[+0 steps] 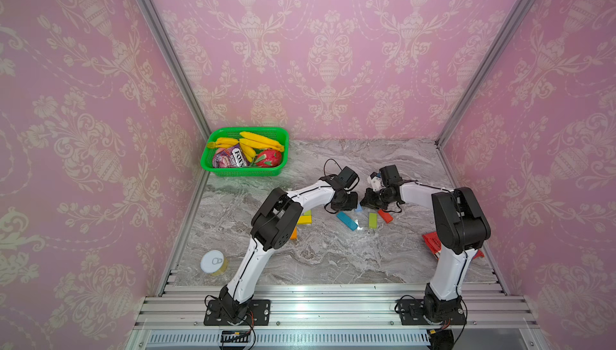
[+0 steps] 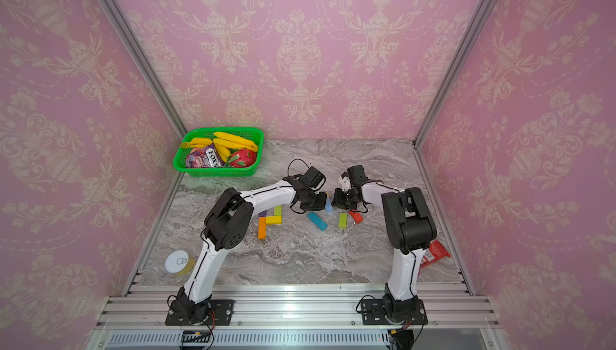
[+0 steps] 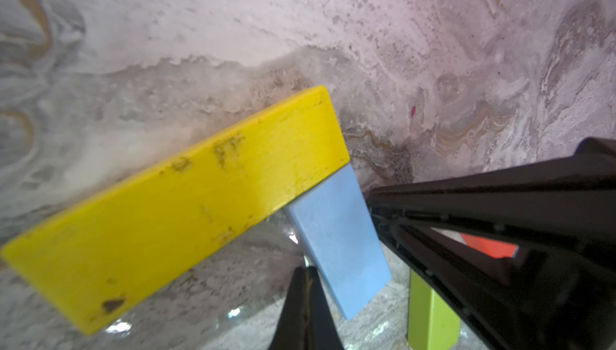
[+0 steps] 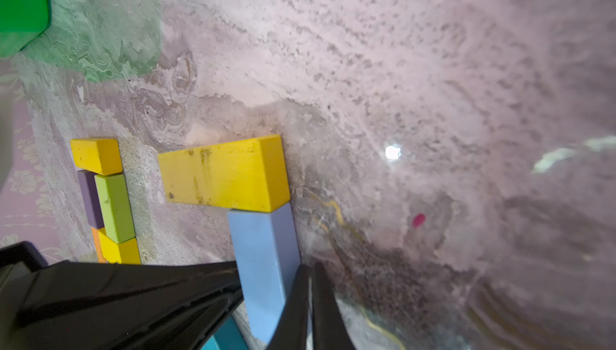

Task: Assemble the letter p with building blocks
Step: Assemble the building block at the center of the board.

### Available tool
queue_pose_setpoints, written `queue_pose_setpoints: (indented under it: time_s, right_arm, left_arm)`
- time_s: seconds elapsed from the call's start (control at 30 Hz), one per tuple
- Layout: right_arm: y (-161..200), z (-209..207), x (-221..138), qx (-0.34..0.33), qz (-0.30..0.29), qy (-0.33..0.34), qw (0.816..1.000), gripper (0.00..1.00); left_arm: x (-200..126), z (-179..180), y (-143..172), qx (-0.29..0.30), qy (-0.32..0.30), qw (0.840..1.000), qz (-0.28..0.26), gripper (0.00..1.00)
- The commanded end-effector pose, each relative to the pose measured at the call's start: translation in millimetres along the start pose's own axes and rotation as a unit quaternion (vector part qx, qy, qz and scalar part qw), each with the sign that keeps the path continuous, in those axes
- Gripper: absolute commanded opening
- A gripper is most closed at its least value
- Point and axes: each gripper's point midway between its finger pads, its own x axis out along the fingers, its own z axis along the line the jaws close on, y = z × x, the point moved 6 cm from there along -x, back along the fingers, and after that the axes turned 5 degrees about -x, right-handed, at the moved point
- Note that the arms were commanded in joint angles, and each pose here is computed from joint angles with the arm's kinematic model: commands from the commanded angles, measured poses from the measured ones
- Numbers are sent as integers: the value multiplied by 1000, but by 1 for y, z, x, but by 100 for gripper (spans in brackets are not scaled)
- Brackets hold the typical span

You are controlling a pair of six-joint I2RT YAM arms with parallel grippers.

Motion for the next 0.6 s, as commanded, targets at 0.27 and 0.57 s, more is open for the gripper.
queue_pose_setpoints:
  time_s: [0.27,0.57]
  right_arm:
    - [31,-26,8,25,52,58,997,10]
    - [16,-26,-4,21,31,62,997,10]
  left_arm:
    - [-5,16,-2,-9,-25,999,-20,0]
    - [-23,17,-6,-8,-18,999,-43,0]
